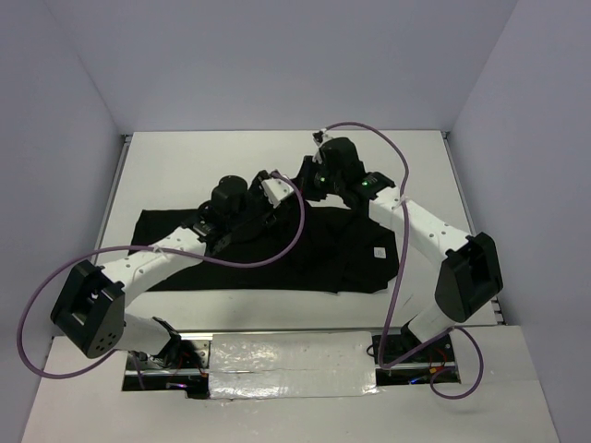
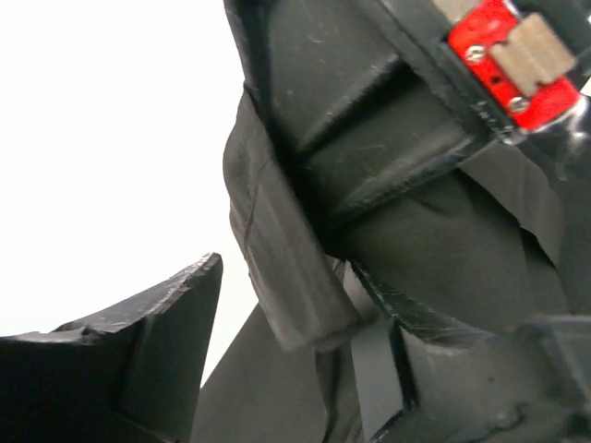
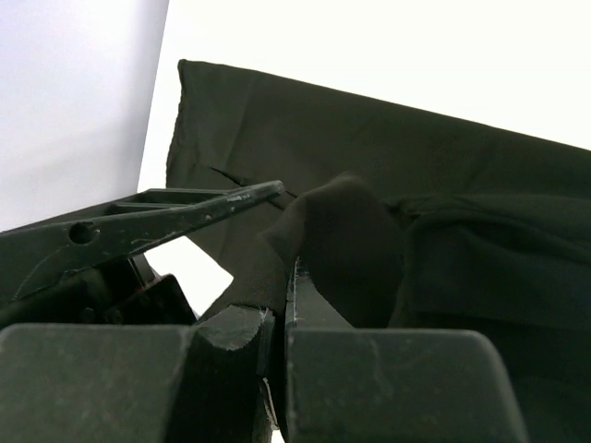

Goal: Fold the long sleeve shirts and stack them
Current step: Fold the shirt

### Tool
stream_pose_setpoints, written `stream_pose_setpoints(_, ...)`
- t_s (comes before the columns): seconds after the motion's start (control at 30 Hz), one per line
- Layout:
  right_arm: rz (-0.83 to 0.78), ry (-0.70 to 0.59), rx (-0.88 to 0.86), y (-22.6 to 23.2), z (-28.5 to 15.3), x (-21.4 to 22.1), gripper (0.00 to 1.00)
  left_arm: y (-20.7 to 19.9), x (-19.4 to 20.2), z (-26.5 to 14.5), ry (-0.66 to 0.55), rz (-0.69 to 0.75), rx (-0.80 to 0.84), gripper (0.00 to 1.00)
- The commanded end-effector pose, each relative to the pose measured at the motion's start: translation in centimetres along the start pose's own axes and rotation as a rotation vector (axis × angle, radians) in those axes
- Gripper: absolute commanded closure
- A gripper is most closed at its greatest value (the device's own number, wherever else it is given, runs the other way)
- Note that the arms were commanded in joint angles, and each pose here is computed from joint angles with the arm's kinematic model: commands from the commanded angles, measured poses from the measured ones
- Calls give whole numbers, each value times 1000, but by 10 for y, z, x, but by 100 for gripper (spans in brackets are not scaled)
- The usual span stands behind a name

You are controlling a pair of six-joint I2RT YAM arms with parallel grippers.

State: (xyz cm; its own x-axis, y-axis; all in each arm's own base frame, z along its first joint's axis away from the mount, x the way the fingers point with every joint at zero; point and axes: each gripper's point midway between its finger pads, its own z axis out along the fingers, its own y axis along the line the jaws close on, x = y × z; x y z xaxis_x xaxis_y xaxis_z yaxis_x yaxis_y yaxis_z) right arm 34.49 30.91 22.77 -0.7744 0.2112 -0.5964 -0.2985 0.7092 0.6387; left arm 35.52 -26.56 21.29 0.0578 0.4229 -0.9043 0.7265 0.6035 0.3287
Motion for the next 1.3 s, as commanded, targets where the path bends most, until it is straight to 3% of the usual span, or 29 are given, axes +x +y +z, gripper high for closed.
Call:
stream_pose_setpoints(0.0, -23, -34, -24, 6, -11, -5, 100, 6, -17, -3, -90, 46, -28, 34)
stream_pose_setpoints(0.17, -26, -3, -25, 0, -9, 6, 100, 5, -23, -5, -118, 54, -18, 55)
stream_pose_setpoints(0.23, -52, 0, -63, 6, -10, 8, 100, 3, -21, -6, -109, 62, -6, 80)
stream_pose_setpoints(0.3, -77, 8, -82, 5, -12, 13, 100, 3, -22, -6, -106, 69, -6, 97)
stream_pose_setpoints(0.33, -123, 6, -95, 5, -12, 13, 100, 4, -23, -7, -107, 75, -5, 99)
stream_pose_setpoints(0.37, -155, 25, -114, 6, -14, 19, 100, 7, -33, -8, -119, 92, -4, 100)
stream_pose_setpoints(0.43, -227, 46, -130, 5, -20, 26, 91, 7, -34, -13, -81, 103, 31, 100)
stream_pose_setpoints(0.47, -309, 57, -149, 5, -26, 32, 83, 11, -55, -18, -117, 131, 73, 100)
stream_pose_setpoints(0.5, -342, 67, -149, 3, -28, 37, 69, 9, -60, -22, -111, 144, 117, 100)
stream_pose_setpoints(0.53, -366, 83, -144, -2, -32, 43, 62, -5, -43, -30, -23, 130, 214, 100)
stream_pose_setpoints(0.6, -406, 93, -133, -10, -42, 54, 50, -16, -72, -46, -67, 213, 361, 100)
stream_pose_setpoints(0.63, -399, 118, -111, -19, -45, 64, 47, -33, -51, -58, 27, 203, 472, 100)
stream_pose_setpoints(0.67, -392, 95, -80, -23, -52, 62, 44, -34, -68, -61, 14, 196, 519, 100)
stream_pose_setpoints(0.83, -280, 67, 135, -68, -66, 79, 42, -38, -68, -81, 183, 135, 648, 100)
stream_pose_setpoints(0.93, -223, 13, 224, -85, -69, 80, 43, -35, -85, -89, 191, 112, 649, 100)
stream_pose_setpoints(1.13, -183, -71, 238, -83, -71, 67, 45, -9, -112, -85, 181, 69, 477, 100)
stream_pose_setpoints(1.27, -201, -91, 198, -75, -73, 61, 32, 23, -124, -82, 197, 114, 331, 100)
